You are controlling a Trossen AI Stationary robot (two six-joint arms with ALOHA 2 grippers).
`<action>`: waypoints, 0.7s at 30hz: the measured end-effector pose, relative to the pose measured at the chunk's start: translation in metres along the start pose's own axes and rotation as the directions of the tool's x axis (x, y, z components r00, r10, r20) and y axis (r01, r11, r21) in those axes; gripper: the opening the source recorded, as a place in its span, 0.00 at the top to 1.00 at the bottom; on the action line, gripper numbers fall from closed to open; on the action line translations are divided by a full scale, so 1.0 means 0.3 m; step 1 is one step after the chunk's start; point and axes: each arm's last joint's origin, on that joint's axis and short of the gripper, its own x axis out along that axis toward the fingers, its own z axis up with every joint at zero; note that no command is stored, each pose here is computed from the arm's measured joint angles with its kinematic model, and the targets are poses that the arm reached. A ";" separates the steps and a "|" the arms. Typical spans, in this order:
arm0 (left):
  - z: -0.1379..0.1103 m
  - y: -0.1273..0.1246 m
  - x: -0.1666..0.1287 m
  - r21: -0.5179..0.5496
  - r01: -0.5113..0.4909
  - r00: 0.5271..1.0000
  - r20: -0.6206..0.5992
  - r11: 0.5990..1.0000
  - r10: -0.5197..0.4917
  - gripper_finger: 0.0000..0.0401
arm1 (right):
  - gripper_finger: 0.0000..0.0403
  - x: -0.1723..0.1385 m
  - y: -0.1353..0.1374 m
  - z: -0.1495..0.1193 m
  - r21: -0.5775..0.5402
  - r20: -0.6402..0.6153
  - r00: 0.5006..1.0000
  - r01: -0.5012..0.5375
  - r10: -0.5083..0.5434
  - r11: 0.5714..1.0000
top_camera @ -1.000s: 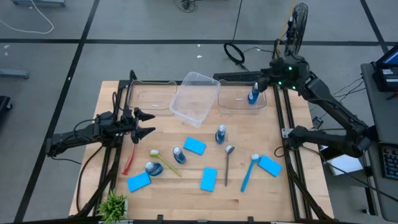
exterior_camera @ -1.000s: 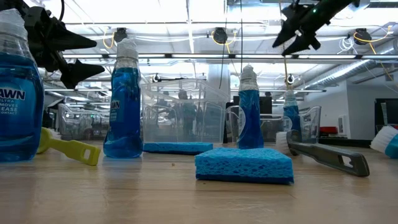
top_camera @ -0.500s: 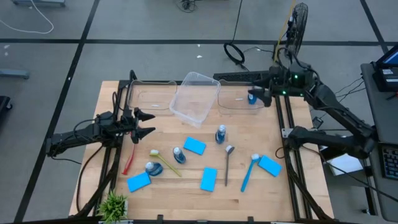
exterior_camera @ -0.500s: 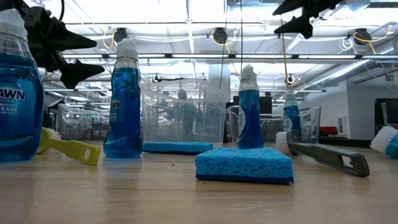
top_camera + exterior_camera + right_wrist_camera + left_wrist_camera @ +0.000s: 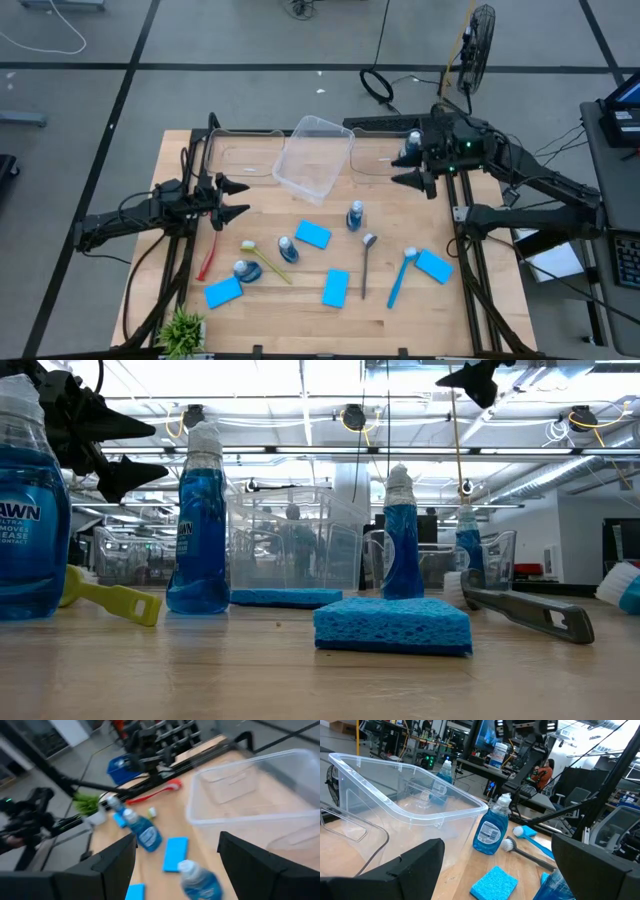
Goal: Pick & Place Kitchen Sink Supplies
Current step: Put the blue dish soap into the right transparent bin
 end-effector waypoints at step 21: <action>0.000 0.000 0.000 0.000 0.000 1.000 -0.001 1.000 0.000 0.09 | 0.33 0.259 0.102 -0.066 0.090 -0.174 0.981 -0.068 0.083 0.994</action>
